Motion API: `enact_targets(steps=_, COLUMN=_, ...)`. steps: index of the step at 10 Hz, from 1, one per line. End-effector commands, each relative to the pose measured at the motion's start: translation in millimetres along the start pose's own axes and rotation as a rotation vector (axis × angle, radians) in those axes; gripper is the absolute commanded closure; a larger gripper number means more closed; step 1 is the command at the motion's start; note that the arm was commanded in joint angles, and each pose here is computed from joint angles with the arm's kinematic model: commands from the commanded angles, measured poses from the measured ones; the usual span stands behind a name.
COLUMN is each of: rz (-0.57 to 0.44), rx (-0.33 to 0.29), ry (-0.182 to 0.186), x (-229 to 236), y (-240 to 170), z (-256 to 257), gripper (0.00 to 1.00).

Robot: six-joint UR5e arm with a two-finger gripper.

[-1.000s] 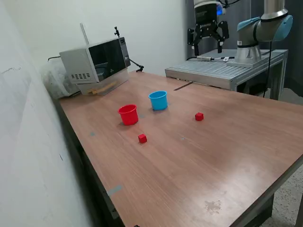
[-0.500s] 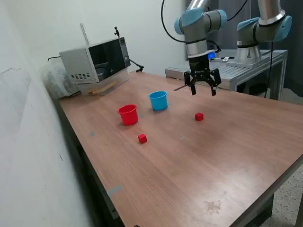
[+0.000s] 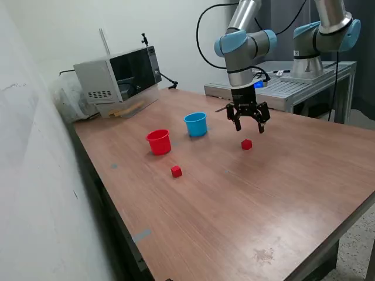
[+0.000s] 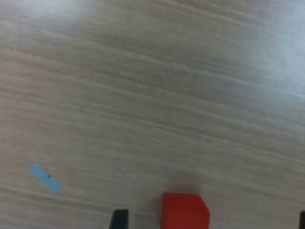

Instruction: Place red objects in the red bin, and blue objects in the blue bin.

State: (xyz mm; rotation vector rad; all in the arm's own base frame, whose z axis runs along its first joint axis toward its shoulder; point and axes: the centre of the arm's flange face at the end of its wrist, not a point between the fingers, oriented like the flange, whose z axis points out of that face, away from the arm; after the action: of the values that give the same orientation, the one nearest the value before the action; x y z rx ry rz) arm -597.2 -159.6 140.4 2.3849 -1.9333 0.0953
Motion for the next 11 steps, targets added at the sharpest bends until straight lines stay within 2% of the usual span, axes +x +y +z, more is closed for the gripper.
enact_targets(steps=1, rz=0.002, rx=0.008, ry=0.001, x=-1, y=2, z=16, gripper=0.00)
enact_targets(steps=3, rz=-0.001, rx=0.028, ry=0.005, x=0, y=3, z=29, gripper=0.00)
enact_targets(steps=9, rz=0.001, rx=0.012, ry=0.002, x=-5, y=19, z=32, gripper=0.00)
enact_targets(steps=10, rz=0.003, rx=0.014, ry=0.002, x=-6, y=19, z=32, gripper=1.00)
enact_targets(steps=11, rz=0.003, rx=0.012, ry=0.001, x=-6, y=19, z=32, gripper=1.00)
